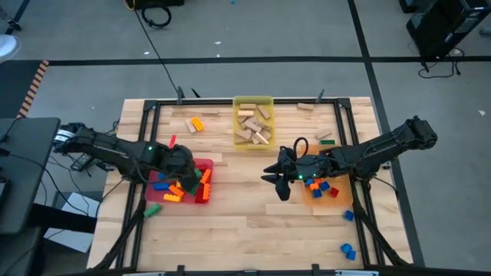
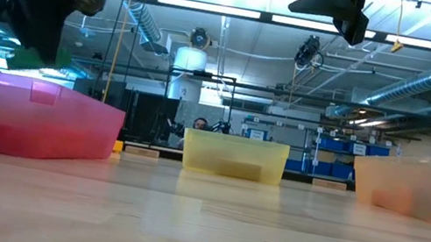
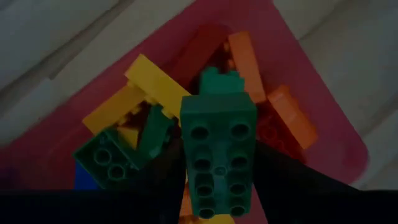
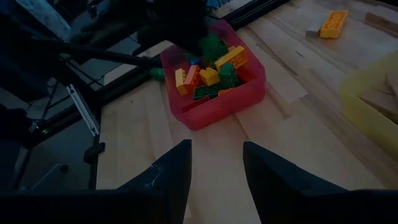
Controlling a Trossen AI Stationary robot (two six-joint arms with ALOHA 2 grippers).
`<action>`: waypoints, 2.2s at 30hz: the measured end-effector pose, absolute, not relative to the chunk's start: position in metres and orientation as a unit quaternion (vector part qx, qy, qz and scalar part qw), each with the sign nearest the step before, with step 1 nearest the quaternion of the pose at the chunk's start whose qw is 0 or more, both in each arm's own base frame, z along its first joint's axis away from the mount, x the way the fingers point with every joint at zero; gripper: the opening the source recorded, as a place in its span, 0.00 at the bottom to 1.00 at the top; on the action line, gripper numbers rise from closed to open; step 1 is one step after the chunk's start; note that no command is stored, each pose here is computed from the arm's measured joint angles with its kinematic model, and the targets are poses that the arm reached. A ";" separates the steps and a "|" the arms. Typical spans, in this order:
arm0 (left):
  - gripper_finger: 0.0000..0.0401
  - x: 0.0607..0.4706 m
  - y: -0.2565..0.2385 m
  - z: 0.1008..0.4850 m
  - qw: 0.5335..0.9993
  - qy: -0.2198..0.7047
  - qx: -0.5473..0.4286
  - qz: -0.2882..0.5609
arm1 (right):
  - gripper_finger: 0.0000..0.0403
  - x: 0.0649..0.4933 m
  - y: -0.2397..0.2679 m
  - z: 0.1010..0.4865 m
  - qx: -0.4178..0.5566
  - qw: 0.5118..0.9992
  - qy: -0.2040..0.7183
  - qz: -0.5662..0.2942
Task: Sort blocks by size
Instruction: Put the 3 stud green game piece into the pink bin, then put the wooden block into the yellow bin
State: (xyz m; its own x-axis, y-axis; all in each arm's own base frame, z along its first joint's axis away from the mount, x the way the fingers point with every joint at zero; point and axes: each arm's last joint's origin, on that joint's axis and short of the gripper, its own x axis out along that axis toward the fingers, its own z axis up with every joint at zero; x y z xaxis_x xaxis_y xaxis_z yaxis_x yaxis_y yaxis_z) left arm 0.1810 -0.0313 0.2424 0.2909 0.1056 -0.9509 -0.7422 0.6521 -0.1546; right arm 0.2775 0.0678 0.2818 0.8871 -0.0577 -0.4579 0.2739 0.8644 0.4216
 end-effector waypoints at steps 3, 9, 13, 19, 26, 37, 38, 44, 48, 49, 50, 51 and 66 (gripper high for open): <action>0.48 0.181 -0.031 0.242 0.746 0.526 -0.295 0.281 | 0.39 0.277 0.067 0.282 0.242 0.941 0.216 -0.099; 0.59 0.181 -0.031 0.242 0.746 0.526 -0.295 0.282 | 0.39 0.277 0.066 0.282 0.239 0.941 0.211 -0.111; 0.63 0.183 -0.030 0.242 0.750 0.518 -0.301 0.280 | 0.39 0.278 0.066 0.282 0.235 0.942 0.211 -0.110; 0.64 0.193 -0.023 0.251 0.764 0.479 -0.328 0.280 | 0.39 0.278 0.064 0.282 0.229 0.944 0.211 -0.112; 0.64 0.204 -0.013 0.265 0.793 0.434 -0.335 0.265 | 0.39 0.278 0.063 0.282 0.231 0.943 0.211 -0.114; 0.64 0.209 0.004 0.271 0.782 0.284 -0.371 0.412 | 0.39 0.278 0.063 0.282 0.227 0.944 0.212 -0.113; 0.64 0.207 0.007 0.270 0.768 0.274 -0.385 0.432 | 0.39 0.278 0.063 0.282 0.227 0.944 0.211 -0.113; 0.64 0.201 0.035 0.261 0.718 0.244 -0.414 0.504 | 0.39 0.278 0.064 0.282 0.217 0.946 0.214 -0.108; 0.64 0.196 0.058 0.257 0.678 0.219 -0.433 0.553 | 0.39 0.278 0.064 0.282 0.215 0.947 0.215 -0.106; 0.64 0.195 0.064 0.255 0.667 0.217 -0.435 0.565 | 0.39 0.278 0.064 0.282 0.214 0.947 0.215 -0.106; 0.64 0.195 0.070 0.253 0.658 0.215 -0.439 0.573 | 0.39 0.278 0.064 0.282 0.211 0.948 0.215 -0.105; 0.64 0.195 0.076 0.251 0.648 0.218 -0.445 0.579 | 0.39 0.278 0.064 0.282 0.208 0.948 0.216 -0.104; 0.64 0.203 0.140 0.197 0.539 0.303 -0.496 0.610 | 0.39 0.277 0.064 0.279 0.200 0.946 0.234 -0.099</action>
State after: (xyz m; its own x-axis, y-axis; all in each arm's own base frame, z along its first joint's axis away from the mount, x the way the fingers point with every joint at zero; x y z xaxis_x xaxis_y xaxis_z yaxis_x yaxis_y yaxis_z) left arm 0.2033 0.1397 0.1970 0.0715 0.3578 -0.9311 -0.9577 -0.2363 -0.1643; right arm 0.2766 0.0643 0.2789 0.8709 -0.0934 -0.4825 0.2806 0.9005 0.3321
